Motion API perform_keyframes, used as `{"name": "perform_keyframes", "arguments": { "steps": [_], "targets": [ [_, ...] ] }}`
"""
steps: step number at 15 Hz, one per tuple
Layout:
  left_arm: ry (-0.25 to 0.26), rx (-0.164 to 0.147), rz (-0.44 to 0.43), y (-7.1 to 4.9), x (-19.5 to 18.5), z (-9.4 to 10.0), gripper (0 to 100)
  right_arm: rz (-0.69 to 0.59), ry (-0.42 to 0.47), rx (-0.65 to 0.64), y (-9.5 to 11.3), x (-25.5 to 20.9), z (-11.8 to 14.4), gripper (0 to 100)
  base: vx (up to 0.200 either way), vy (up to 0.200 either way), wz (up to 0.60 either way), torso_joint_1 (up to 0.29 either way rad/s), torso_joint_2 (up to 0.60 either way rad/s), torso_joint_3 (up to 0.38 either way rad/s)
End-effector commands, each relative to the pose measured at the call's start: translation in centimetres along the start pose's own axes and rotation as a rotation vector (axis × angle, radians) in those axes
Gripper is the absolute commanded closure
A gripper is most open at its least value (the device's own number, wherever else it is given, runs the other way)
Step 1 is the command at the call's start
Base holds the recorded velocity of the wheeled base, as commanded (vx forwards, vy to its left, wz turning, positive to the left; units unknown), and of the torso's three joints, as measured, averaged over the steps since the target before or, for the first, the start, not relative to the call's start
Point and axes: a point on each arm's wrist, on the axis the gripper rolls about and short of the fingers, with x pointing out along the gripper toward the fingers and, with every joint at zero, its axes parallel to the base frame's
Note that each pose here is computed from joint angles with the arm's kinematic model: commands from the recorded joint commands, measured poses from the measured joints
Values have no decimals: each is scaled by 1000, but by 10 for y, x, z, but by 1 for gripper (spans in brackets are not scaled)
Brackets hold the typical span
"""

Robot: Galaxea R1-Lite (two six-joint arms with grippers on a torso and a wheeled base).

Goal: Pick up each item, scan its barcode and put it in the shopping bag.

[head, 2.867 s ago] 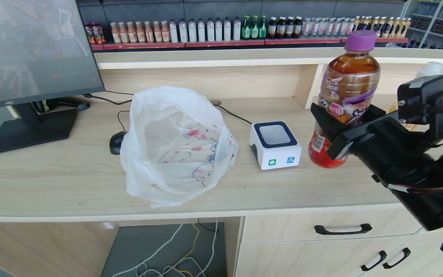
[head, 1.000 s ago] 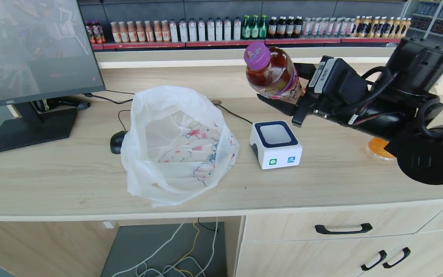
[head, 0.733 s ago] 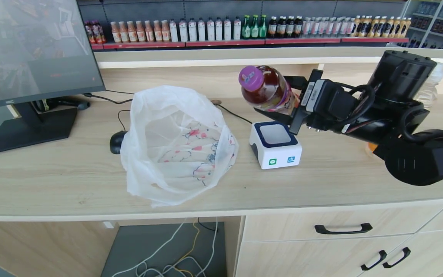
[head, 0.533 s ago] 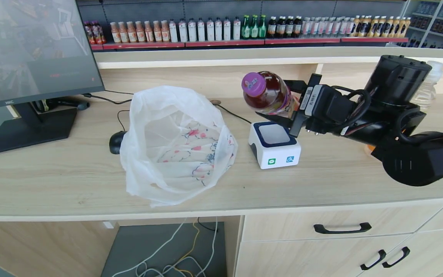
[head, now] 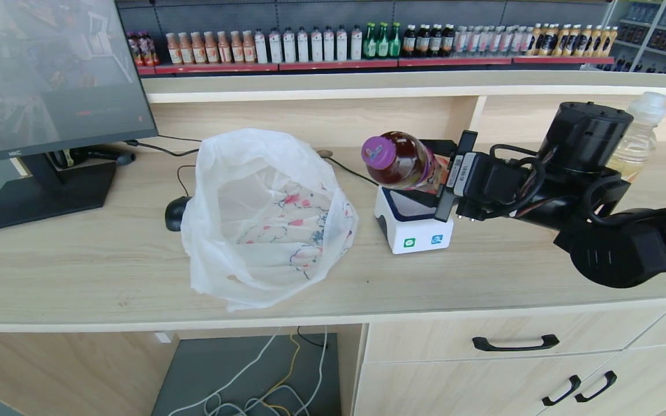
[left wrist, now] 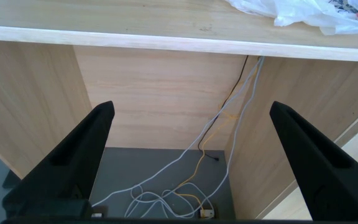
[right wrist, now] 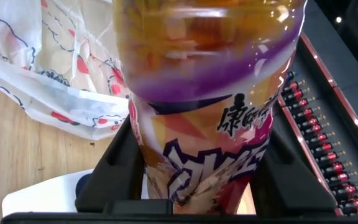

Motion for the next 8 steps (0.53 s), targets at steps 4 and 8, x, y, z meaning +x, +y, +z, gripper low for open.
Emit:
{"name": "perform_keyframes", "arguments": {
  "steps": [4, 8],
  "targets": [
    [-1, 1, -2, 0, 0, 0, 0, 7, 12, 7, 3, 0, -7, 100, 0, 0, 0, 0, 0, 0],
    [-1, -1, -1, 0, 0, 0, 0, 12, 20, 14, 5, 1, -12, 100, 0, 0, 0, 0, 0, 0]
  ]
}}
